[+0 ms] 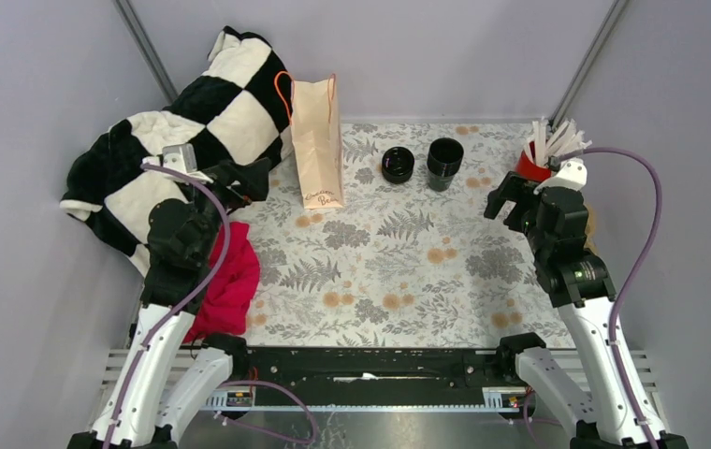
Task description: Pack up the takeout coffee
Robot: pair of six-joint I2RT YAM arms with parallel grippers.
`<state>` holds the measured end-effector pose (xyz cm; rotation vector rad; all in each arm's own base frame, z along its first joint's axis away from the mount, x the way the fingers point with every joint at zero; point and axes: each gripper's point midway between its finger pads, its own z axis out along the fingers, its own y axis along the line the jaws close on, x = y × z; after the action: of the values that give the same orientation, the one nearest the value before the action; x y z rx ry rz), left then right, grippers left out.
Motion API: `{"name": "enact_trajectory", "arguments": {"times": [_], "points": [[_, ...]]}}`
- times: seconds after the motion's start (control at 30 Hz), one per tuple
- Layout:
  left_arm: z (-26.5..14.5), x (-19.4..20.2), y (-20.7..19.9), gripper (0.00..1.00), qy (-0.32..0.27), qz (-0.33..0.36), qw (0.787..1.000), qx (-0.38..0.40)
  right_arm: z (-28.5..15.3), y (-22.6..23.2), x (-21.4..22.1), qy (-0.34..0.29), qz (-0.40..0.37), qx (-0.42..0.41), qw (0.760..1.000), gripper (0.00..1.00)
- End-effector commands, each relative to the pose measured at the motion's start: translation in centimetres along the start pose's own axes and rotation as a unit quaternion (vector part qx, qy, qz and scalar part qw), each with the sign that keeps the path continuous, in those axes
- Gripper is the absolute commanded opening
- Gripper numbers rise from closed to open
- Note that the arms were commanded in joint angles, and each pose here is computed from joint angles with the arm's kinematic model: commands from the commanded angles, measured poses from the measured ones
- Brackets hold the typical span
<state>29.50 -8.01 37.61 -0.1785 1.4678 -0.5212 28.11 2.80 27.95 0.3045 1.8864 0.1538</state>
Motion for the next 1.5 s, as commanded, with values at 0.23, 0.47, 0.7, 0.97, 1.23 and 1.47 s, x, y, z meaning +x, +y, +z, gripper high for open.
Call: {"name": "enact_trajectory", "arguments": {"times": [0.23,0.47,0.7,0.97,1.23,1.47], "points": [[0.7,2.1,-4.4,0.99,0.061,0.045,0.99,0.118,1.0,-0.1,2.7,0.093,-0.024,0.018,0.995,1.0],[0.7,3.8,-6.4,0.99,0.094,0.04,0.981,0.164,3.4,1.6,1.9,0.109,-0.027,-0.001,0.994,1.0],[0.4,4.5,-7.7,0.99,0.108,0.035,0.976,0.187,8.0,3.7,0.4,0.122,-0.029,-0.009,0.992,0.96],[0.2,5.4,-8.6,0.99,0.125,0.034,0.971,0.202,16.4,4.5,-0.1,0.149,-0.065,0.03,0.986,0.84],[0.3,6.5,-9.2,0.99,0.146,0.036,0.966,0.209,23.7,3.0,2.0,0.191,-0.154,0.11,0.963,0.65],[0.3,6.9,-9.5,0.99,0.154,0.035,0.964,0.214,26.4,3.8,3.1,0.194,-0.197,0.127,0.952,0.58]]}}
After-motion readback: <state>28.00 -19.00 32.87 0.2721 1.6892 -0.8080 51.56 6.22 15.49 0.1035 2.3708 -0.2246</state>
